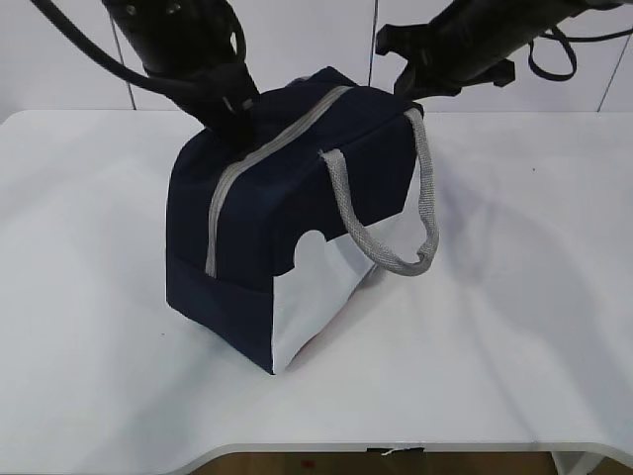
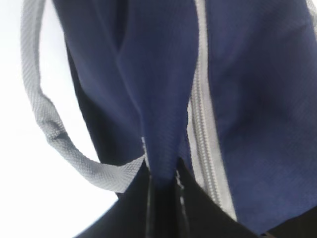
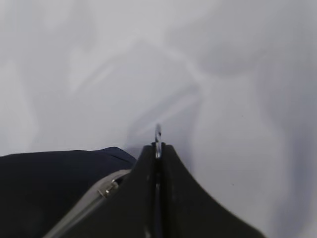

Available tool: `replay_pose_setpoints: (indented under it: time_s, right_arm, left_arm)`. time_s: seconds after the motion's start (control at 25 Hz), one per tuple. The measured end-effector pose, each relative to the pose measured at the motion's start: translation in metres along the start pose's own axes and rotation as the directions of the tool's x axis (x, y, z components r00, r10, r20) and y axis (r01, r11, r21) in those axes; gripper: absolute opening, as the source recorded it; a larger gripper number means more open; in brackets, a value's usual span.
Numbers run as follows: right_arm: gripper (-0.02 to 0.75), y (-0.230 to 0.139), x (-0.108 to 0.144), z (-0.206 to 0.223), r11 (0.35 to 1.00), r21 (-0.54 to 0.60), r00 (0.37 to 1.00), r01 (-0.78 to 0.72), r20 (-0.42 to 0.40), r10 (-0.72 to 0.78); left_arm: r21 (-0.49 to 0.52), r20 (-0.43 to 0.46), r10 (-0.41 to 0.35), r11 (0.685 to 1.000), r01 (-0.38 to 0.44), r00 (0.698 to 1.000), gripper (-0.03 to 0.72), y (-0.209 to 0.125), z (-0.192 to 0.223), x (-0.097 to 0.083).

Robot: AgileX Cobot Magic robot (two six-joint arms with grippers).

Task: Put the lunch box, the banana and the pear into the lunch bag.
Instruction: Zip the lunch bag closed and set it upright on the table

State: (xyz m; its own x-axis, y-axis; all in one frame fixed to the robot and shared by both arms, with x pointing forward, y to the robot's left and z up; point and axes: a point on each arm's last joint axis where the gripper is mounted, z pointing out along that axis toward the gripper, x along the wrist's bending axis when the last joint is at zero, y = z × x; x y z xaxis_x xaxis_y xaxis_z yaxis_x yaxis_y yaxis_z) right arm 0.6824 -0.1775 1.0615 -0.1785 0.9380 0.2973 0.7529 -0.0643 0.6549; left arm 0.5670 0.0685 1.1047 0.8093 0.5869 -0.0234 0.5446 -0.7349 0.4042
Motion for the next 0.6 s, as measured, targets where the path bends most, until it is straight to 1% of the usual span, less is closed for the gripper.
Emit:
replay_pose_setpoints:
  time_s: [0.12, 0.24, 0.4, 0.6]
  right_arm:
    - [0.006, -0.006, -0.009, 0.015, 0.999, 0.037, 1.0, -0.025, 0.007, 0.025]
    - [0.006, -0.014, -0.012, 0.03, 0.995, 0.073, 0.997, -0.073, -0.009, 0.074]
    - [0.006, -0.017, -0.012, 0.038, 0.988, 0.094, 0.992, -0.122, -0.032, 0.126]
    - [0.006, -0.021, -0.013, 0.042, 0.983, 0.121, 0.989, -0.137, -0.044, 0.143]
  left_arm:
    - [0.0, 0.0, 0.002, 1.0, -0.002, 1.0, 0.013, 0.0, 0.0, 0.0]
    - [0.0, 0.0, 0.002, 1.0, -0.002, 1.0, 0.013, 0.0, 0.0, 0.0]
    - [0.0, 0.0, 0.002, 1.0, -0.002, 1.0, 0.013, 0.0, 0.0, 0.0]
    - [0.003, 0.003, 0.001, 1.0, -0.001, 1.0, 0.012, 0.0, 0.0, 0.0]
